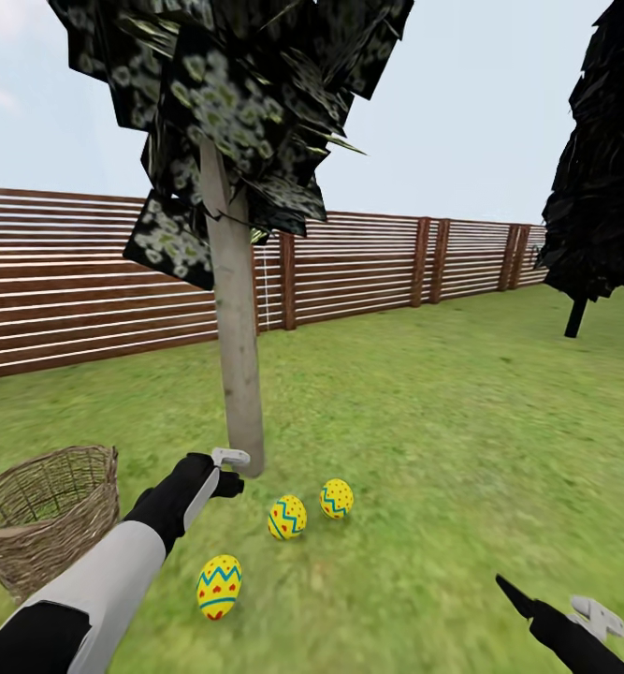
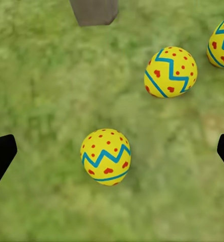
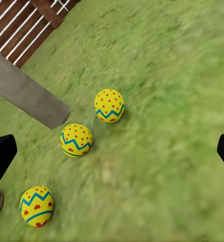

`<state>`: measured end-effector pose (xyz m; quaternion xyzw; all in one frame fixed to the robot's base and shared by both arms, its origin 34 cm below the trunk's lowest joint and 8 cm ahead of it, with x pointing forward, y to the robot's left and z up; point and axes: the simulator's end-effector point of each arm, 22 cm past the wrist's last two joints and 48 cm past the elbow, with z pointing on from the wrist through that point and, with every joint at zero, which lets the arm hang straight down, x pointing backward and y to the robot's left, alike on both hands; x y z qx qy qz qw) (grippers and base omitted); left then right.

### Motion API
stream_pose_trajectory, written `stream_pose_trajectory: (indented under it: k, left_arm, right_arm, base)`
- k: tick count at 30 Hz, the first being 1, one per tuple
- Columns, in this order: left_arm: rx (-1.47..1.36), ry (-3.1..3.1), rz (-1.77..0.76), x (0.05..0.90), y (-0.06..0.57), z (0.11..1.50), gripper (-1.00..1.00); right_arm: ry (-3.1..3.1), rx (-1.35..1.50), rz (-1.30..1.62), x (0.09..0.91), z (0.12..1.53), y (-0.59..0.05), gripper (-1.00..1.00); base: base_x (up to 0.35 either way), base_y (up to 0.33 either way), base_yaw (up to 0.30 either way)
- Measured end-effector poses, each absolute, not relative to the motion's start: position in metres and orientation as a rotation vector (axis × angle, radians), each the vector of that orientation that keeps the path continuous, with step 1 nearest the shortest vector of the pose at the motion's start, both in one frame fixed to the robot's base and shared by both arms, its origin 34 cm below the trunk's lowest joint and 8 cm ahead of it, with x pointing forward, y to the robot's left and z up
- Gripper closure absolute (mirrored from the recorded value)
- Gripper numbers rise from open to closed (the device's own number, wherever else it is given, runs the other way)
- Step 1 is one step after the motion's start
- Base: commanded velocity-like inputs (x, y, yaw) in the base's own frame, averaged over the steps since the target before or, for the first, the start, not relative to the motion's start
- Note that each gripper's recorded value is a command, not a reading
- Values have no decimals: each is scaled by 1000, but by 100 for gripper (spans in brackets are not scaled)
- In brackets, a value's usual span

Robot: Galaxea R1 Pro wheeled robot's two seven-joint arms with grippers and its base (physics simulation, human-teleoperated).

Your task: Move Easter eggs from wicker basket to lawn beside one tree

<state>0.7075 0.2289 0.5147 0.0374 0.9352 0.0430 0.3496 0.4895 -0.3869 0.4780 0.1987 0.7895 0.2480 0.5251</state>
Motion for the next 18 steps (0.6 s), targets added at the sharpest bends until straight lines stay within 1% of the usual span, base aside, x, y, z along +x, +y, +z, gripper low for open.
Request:
stream_pose_trajectory:
  k: [18]
  left_arm:
    - [96,2415,112,717,229,556,-100]
  right_arm:
    - [1893,481,604,498,511,-385,-100]
  base:
    - [0,0,0]
